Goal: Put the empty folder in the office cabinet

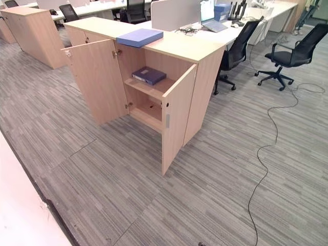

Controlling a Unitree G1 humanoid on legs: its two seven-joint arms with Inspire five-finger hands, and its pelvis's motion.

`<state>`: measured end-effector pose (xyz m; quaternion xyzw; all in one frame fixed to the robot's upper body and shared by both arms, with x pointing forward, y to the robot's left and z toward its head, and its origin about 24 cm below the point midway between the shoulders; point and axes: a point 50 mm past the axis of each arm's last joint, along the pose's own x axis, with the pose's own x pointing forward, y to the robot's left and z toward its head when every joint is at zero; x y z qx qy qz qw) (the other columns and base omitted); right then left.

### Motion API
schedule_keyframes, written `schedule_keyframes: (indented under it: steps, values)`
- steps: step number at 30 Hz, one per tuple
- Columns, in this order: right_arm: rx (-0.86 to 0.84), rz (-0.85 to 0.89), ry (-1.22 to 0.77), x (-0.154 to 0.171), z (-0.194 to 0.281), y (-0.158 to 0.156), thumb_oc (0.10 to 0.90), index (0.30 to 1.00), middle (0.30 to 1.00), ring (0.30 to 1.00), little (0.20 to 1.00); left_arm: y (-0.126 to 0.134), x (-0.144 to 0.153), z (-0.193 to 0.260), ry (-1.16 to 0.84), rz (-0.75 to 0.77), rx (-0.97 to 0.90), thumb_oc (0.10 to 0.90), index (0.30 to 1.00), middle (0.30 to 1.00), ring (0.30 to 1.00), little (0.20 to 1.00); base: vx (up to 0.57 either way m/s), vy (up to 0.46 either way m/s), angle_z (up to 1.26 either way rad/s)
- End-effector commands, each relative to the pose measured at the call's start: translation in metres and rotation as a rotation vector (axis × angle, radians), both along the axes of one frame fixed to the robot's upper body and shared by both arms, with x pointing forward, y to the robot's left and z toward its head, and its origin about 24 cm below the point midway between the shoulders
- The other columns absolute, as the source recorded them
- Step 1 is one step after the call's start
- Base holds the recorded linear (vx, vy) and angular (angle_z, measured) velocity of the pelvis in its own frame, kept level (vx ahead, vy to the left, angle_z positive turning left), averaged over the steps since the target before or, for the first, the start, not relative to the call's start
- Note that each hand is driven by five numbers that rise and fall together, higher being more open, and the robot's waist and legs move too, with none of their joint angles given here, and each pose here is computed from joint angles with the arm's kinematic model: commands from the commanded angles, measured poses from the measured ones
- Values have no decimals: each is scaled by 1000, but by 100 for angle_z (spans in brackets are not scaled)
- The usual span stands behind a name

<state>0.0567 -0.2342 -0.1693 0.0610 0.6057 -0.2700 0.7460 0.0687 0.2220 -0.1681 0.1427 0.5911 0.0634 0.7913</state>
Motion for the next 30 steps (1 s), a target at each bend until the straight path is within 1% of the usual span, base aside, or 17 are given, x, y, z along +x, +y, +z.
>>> schedule_keyframes:
  steps: [1, 9, 12, 15, 17, 18, 20, 23, 30]
  values:
    - [-35, 30, -31, 13, 5, -13, 800, 900, 900, 900, 900, -3, 13, 1, -35, 52, -28, 800, 900, 900, 900, 900, 5, -5, 8]
    - [-54, 42, -19, 10, 5, -15, 800, 900, 900, 900, 900, -1, 10, 1, -33, 45, 0, 800, 900, 900, 900, 900, 1, -2, 2]
    - [-83, 110, -7, 11, 6, -18, 800, 900, 900, 900, 900, -2, 9, 0, -21, 21, -3, 800, 900, 900, 900, 900, 0, 0, 0]
    - [-74, 174, 5, 11, 7, -19, 800, 900, 900, 900, 900, -5, 6, -1, 0, 42, -67, 800, 900, 900, 900, 900, 0, 0, 0]
    - [-71, 182, 6, 11, 7, -20, 800, 900, 900, 900, 900, -5, 5, -1, 5, 48, -77, 800, 900, 900, 900, 900, 0, 0, 0]
    - [-67, 208, 5, 13, 7, -19, 800, 900, 900, 900, 900, -4, 5, -1, 8, 37, -82, 800, 900, 900, 900, 900, 0, 0, 0]
    - [-56, 298, 19, 16, 7, -17, 800, 900, 900, 900, 900, -3, 7, -1, 26, -50, -58, 800, 900, 900, 900, 900, 0, 0, 0]
    - [-47, 339, 21, 19, 7, -18, 800, 900, 900, 900, 900, -1, 10, 0, 35, -132, -37, 800, 900, 900, 900, 900, 0, 0, 0]
    - [-39, 406, 52, 19, 7, -19, 800, 900, 900, 900, 900, 3, 13, 1, 47, -207, -2, 800, 900, 900, 900, 900, 0, 0, 0]
